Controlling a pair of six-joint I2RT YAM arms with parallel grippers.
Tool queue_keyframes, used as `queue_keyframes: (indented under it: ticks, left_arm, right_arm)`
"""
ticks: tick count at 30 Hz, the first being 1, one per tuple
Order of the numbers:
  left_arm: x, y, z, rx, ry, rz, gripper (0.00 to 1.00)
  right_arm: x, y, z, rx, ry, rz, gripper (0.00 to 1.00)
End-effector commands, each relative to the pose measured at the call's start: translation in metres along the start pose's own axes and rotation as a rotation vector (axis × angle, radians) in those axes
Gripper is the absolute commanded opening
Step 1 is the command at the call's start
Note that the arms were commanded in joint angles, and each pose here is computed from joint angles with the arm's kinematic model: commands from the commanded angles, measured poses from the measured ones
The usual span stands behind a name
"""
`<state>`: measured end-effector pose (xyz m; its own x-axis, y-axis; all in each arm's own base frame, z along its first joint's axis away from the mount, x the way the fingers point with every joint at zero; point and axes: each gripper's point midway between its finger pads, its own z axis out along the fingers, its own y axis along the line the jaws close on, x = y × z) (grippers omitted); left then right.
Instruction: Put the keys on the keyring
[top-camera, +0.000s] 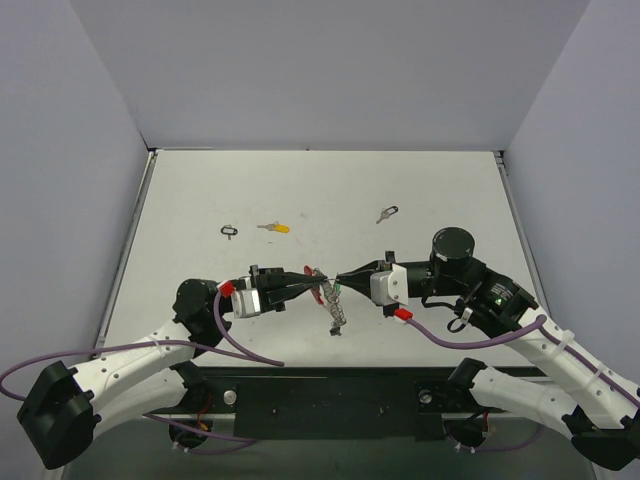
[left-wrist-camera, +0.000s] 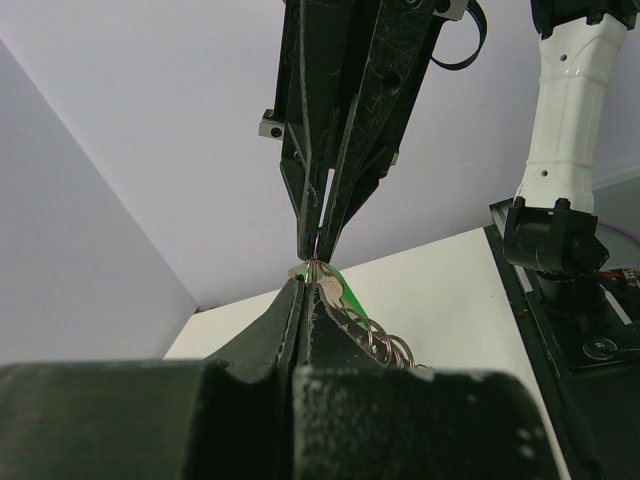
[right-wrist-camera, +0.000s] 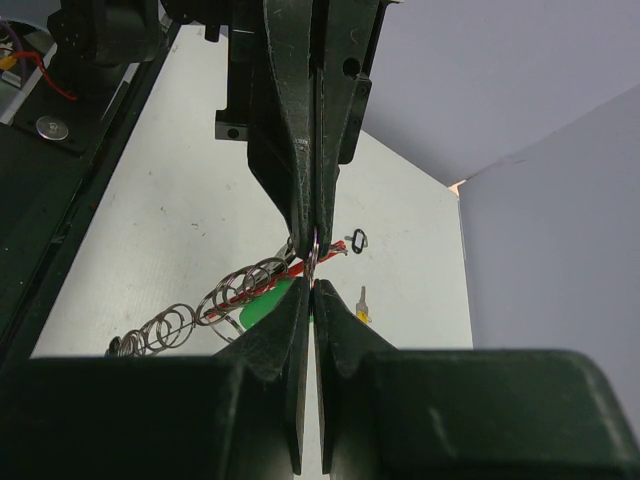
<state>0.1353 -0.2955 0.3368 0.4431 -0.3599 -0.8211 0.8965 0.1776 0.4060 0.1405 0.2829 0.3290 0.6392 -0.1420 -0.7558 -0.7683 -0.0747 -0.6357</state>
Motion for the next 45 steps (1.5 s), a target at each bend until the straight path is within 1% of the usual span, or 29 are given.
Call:
queue_keyframes:
  ticks: [1, 25, 45]
  left_arm:
    - [-0.025, 0.008, 0.005, -0.014, -0.065, 0.054, 0.00]
    - [-0.027, 0.003, 0.007, 0.020, -0.083, 0.029, 0.00]
    - [-0.032, 0.006, 0.006, 0.001, -0.104, 0.026, 0.00]
  right_arm:
    - [-0.026, -0.007, -0.003, 0.002, -0.073, -0.044, 0.00]
    - [-0.025, -0.004, 0.002, -0.010, -0.084, -0.022, 0.00]
    - [-0.020, 0.004, 0.005, -0.035, -0.075, 0.019, 0.00]
